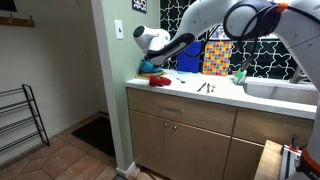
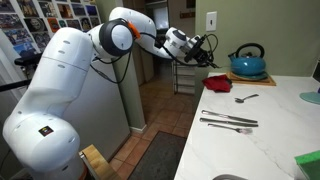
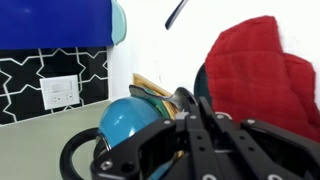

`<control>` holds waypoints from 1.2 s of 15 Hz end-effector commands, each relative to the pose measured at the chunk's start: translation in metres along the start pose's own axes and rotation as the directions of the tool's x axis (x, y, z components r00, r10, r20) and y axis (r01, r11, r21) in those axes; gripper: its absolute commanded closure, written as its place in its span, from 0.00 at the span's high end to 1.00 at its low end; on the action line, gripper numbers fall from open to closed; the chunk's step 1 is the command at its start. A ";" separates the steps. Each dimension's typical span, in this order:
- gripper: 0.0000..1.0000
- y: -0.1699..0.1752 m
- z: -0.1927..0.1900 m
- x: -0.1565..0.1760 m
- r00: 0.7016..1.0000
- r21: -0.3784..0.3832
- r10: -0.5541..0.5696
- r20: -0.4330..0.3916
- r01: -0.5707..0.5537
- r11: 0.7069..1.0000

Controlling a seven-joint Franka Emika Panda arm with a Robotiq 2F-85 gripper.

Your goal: Take the spoon off of the hand towel

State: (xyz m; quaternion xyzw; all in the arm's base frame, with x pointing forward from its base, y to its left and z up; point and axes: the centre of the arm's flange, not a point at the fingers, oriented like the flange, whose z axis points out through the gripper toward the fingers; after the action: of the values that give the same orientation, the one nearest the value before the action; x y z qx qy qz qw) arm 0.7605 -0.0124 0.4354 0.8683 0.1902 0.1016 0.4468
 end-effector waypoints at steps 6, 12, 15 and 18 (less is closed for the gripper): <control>0.02 -0.024 0.040 -0.083 0.993 -0.142 -0.119 0.013 0.120 0.983; 0.02 -0.053 0.056 -0.138 0.996 -0.084 -0.037 -0.083 0.030 0.996; 0.02 -0.053 0.055 -0.162 0.989 -0.018 0.068 -0.134 -0.071 0.997; 0.07 -0.048 0.064 -0.141 0.993 -0.029 0.054 -0.107 -0.057 0.998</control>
State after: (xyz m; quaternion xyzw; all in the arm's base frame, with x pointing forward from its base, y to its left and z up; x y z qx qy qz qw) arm 0.6431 -0.0932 0.3581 0.8595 0.1875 0.1635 0.4465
